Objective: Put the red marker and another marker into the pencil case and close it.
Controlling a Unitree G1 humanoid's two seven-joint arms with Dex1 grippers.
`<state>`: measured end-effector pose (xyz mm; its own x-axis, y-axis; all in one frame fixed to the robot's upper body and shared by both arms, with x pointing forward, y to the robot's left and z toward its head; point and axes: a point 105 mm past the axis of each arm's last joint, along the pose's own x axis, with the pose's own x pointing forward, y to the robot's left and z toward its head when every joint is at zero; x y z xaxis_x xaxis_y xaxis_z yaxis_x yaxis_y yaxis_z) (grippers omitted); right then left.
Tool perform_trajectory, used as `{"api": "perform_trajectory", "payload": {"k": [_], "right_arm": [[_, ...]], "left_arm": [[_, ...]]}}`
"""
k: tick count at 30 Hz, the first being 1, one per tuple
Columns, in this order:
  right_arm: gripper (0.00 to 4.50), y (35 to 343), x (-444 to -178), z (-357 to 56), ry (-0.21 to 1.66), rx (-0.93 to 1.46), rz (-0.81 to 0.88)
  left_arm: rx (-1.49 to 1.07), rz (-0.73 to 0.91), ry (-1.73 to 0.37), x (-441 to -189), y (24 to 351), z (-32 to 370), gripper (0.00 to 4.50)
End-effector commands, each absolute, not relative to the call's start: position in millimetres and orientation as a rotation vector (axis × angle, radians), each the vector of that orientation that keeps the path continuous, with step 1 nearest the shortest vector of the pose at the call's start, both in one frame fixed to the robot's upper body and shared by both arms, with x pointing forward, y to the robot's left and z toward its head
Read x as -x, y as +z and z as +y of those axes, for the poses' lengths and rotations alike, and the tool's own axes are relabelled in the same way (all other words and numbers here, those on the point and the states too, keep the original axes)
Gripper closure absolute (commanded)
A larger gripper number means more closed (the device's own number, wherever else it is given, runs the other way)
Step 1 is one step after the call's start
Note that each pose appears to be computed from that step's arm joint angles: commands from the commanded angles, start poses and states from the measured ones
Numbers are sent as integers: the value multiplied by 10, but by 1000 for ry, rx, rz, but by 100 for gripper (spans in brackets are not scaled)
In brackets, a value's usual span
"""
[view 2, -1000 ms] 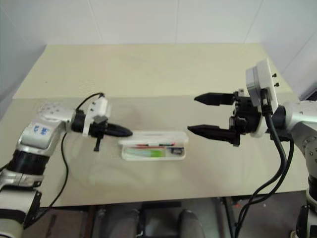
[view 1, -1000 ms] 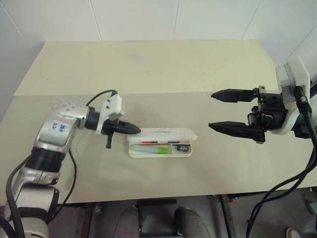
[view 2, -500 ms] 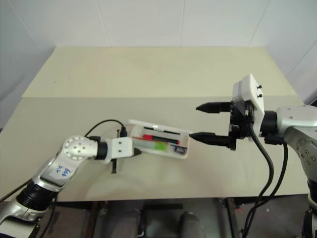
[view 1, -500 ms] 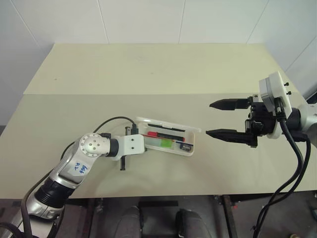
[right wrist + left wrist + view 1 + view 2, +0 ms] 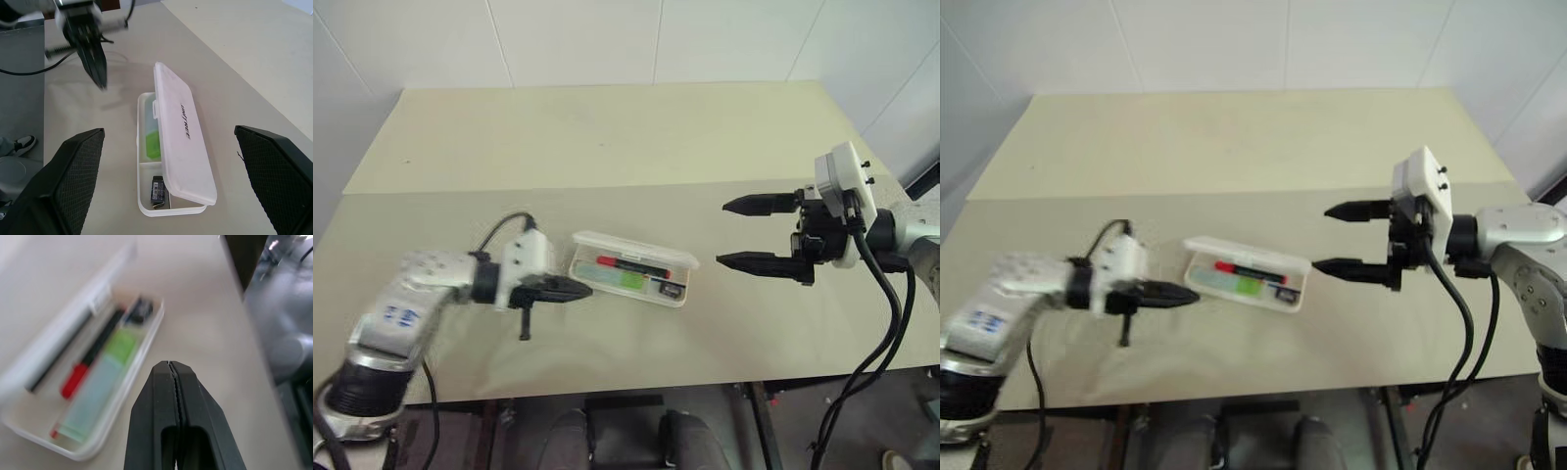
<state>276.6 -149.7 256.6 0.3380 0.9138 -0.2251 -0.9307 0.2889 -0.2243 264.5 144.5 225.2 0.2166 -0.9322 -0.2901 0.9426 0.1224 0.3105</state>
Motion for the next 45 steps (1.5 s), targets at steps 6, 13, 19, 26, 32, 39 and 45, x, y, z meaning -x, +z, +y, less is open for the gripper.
{"api": "perform_trajectory", "payload": {"k": [6,13,19,26,32,39,45], "right_arm": [[0,2683,-2746,-1402,1264,376,-16],[0,2677,-2704,-1402,1257,381,-17],[0,2678,-2659,-1458,1231,384,-8],[0,2675,-2646,-1473,1226,388,-5],[0,2693,-2655,-1449,1240,392,-16],[0,2687,-2674,-1434,1249,389,-17],[0,2576,-2706,-1518,1258,382,37]], "left_arm": [[-494,-22,-1067,-3617,2617,1525,448],[-468,90,-1306,-3817,2257,1030,448],[-641,158,-1391,-3634,1977,1015,448],[-667,153,-1417,-3386,1873,1054,448],[-884,272,-1262,-3503,1409,1120,448],[-745,190,-1257,-3392,1437,937,448],[-384,7,-1294,-2989,2304,1374,448]]}}
